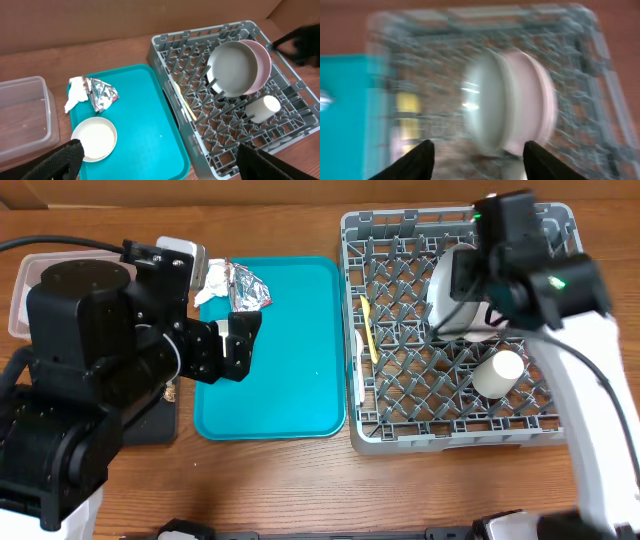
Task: Sort waste into correct bins and load items into the dishwasher rack
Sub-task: 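Stand the grey plate upright in the rack beside the pink plate, then grasp the rim of the rice bowl with the left gripper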
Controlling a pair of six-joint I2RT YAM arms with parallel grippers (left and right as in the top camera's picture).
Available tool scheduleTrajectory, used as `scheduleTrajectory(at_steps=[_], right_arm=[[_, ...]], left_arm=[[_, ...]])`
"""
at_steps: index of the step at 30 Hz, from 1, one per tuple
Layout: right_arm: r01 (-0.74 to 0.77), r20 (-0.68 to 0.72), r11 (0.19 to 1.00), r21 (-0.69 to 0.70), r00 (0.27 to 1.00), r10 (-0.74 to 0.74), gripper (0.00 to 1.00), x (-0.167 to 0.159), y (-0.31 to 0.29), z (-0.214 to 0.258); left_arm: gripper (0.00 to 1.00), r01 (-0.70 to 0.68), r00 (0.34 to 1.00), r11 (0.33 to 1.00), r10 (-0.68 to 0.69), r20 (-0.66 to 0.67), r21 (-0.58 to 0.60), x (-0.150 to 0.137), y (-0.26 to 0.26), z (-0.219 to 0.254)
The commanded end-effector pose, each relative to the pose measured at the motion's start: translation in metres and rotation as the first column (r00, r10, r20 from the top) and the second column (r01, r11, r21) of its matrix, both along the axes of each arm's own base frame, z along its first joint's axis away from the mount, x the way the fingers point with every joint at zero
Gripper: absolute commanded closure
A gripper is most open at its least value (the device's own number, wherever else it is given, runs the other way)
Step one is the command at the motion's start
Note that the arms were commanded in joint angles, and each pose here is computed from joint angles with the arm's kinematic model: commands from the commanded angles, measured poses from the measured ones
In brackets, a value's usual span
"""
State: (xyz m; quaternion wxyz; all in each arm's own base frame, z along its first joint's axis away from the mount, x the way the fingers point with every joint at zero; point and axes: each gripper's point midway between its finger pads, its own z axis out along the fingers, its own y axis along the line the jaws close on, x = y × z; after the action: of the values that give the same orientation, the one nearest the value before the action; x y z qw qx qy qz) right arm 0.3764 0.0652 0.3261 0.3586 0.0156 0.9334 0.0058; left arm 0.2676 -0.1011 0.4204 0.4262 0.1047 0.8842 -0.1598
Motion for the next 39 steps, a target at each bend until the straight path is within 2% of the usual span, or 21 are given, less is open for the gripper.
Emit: scheduleTrajectory(at_steps=[1, 2, 4, 6, 11, 14, 15, 17, 21, 23, 25, 29, 31, 34, 36, 39], right_arm=[[-0.284, 0.133, 0.912, 0.296, 0.958, 0.255, 0.36, -0.039, 0.061, 0.058], [-0.300, 0.137, 0.902, 0.310, 0.953, 0.270, 0.36, -0.042, 0.064, 0.060], [-0.325, 0.114, 0.881, 0.343, 0.946, 0.304, 0.36, -0.050, 0.071, 0.057], [-0.337, 0.082, 0.866, 0.370, 0.940, 0.331, 0.36, -0.056, 0.076, 0.051], [-0.360, 0.020, 0.827, 0.432, 0.921, 0.390, 0.36, -0.063, 0.090, 0.039], [-0.340, -0.019, 0.836, 0.430, 0.923, 0.385, 0.37, -0.059, 0.089, 0.029], [-0.338, -0.023, 0.837, 0.431, 0.923, 0.384, 0.37, -0.059, 0.090, 0.027], [-0.311, -0.062, 0.853, 0.419, 0.927, 0.369, 0.37, -0.055, 0.087, 0.017], [-0.284, -0.113, 0.866, 0.412, 0.927, 0.358, 0.38, -0.054, 0.085, 0.005], [-0.172, -0.165, 0.914, 0.368, 0.955, 0.246, 0.41, -0.049, 0.069, -0.005], [-0.108, -0.182, 0.936, 0.334, 0.967, 0.176, 0.41, -0.046, 0.058, -0.009], [-0.108, -0.181, 0.936, 0.334, 0.967, 0.177, 0.40, -0.046, 0.058, -0.009], [-0.108, -0.181, 0.936, 0.334, 0.967, 0.177, 0.40, -0.046, 0.058, -0.009], [-0.108, -0.182, 0.936, 0.334, 0.967, 0.177, 0.39, -0.046, 0.058, -0.009], [-0.105, -0.190, 0.937, 0.333, 0.966, 0.176, 0.39, -0.048, 0.058, -0.010], [-0.101, -0.205, 0.938, 0.331, 0.963, 0.176, 0.39, -0.051, 0.057, -0.012]], left_arm=[[0.00, -0.048, 0.998, 0.998, 0.048, -0.028, 0.028, 0.007, 0.008, -0.007], [0.00, -0.074, 0.996, 0.996, 0.076, -0.043, 0.042, 0.008, 0.012, -0.012], [0.00, -0.227, 0.966, 0.969, 0.237, -0.101, 0.095, 0.013, 0.035, -0.027], [0.00, -0.320, 0.927, 0.934, 0.343, -0.150, 0.156, 0.014, 0.051, -0.042], [0.00, -0.350, 0.855, 0.907, 0.411, -0.315, 0.235, 0.018, 0.055, -0.085], [0.12, -0.376, 0.760, 0.880, 0.472, -0.447, 0.291, 0.029, 0.057, -0.132], [0.13, -0.362, 0.750, 0.886, 0.461, -0.475, 0.288, 0.032, 0.053, -0.142], [0.14, -0.244, 0.760, 0.925, 0.369, -0.535, 0.290, 0.052, 0.036, -0.176], [0.18, -0.183, 0.734, 0.928, 0.350, -0.583, 0.326, 0.076, 0.029, -0.215], [0.19, -0.157, 0.718, 0.926, 0.346, -0.605, 0.343, 0.087, 0.026, -0.235], [0.20, -0.133, 0.706, 0.925, 0.340, -0.621, 0.356, 0.092, 0.026, -0.248], [0.18, -0.102, 0.662, 0.911, 0.363, -0.655, 0.401, 0.092, 0.037, -0.270], [0.19, -0.190, 0.591, 0.893, 0.435, -0.679, 0.407, 0.089, 0.050, -0.283], [0.27, -0.382, 0.459, 0.826, 0.559, -0.691, 0.414, 0.086, 0.078, -0.291], [0.31, -0.443, 0.421, 0.796, 0.590, -0.689, 0.412, 0.087, 0.090, -0.291], [0.33, -0.472, 0.418, 0.784, 0.602, -0.681, 0.403, 0.092, 0.099, -0.291]])
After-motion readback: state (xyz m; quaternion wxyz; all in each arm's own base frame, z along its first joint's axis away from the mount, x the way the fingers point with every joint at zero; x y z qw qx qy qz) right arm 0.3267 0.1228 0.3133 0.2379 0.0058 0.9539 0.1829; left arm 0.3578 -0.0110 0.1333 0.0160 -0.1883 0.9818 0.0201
